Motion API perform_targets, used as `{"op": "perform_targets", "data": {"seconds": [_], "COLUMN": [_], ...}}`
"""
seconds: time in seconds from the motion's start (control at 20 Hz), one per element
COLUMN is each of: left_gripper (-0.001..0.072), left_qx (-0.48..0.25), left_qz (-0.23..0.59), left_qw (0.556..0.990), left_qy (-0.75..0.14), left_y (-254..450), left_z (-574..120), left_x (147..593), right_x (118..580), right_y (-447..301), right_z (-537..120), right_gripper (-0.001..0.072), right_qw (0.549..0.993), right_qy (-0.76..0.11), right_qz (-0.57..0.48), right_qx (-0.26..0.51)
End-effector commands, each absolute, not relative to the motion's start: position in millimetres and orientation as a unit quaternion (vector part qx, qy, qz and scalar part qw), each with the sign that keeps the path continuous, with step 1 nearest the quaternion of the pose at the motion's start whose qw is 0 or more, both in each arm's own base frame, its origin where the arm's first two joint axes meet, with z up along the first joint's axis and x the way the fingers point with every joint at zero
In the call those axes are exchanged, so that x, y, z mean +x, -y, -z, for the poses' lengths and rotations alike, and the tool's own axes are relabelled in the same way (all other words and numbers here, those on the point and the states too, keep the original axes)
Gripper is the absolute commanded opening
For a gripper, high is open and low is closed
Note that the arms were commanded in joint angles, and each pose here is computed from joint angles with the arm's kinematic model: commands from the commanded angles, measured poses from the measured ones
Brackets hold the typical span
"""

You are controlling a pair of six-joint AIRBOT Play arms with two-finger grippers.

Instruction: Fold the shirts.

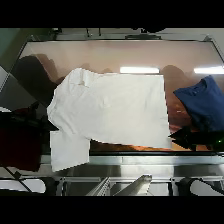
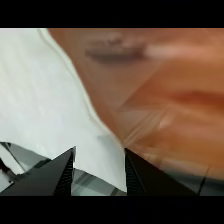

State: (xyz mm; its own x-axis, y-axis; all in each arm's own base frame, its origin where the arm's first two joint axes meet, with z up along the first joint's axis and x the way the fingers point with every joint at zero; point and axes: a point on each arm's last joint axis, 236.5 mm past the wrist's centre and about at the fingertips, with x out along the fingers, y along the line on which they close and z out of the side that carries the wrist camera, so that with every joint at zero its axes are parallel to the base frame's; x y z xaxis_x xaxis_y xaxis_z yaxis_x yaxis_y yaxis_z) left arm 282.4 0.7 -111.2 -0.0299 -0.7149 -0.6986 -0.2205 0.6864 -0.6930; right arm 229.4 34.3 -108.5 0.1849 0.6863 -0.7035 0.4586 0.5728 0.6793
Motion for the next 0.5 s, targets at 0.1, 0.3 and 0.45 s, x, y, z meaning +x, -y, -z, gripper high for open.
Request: {"op": "perform_targets", "data": {"seconds": [0.1,0.3,0.45], "left_gripper": [0.0026,0.0026,0.0026], "left_qx": [-0.342,-0.342,-0.366], "left_qz": [0.208,0.21,0.224], "left_qw": [0.604,0.603,0.6], "left_qy": [-0.689,-0.69,-0.675], "left_y": [1,2,10], "left_z": [109,108,97], "left_x": [281,281,287], "right_x": [209,216,237], "right_y": [-70,-70,-68], "right_z": [133,128,116], "right_gripper": [0.0359,0.0142,0.0014], "right_qw": [0.589,0.595,0.615], "right_qy": [-0.687,-0.683,-0.659], "right_qz": [-0.137,-0.144,-0.148], "right_qx": [0.403,0.399,0.407]}}
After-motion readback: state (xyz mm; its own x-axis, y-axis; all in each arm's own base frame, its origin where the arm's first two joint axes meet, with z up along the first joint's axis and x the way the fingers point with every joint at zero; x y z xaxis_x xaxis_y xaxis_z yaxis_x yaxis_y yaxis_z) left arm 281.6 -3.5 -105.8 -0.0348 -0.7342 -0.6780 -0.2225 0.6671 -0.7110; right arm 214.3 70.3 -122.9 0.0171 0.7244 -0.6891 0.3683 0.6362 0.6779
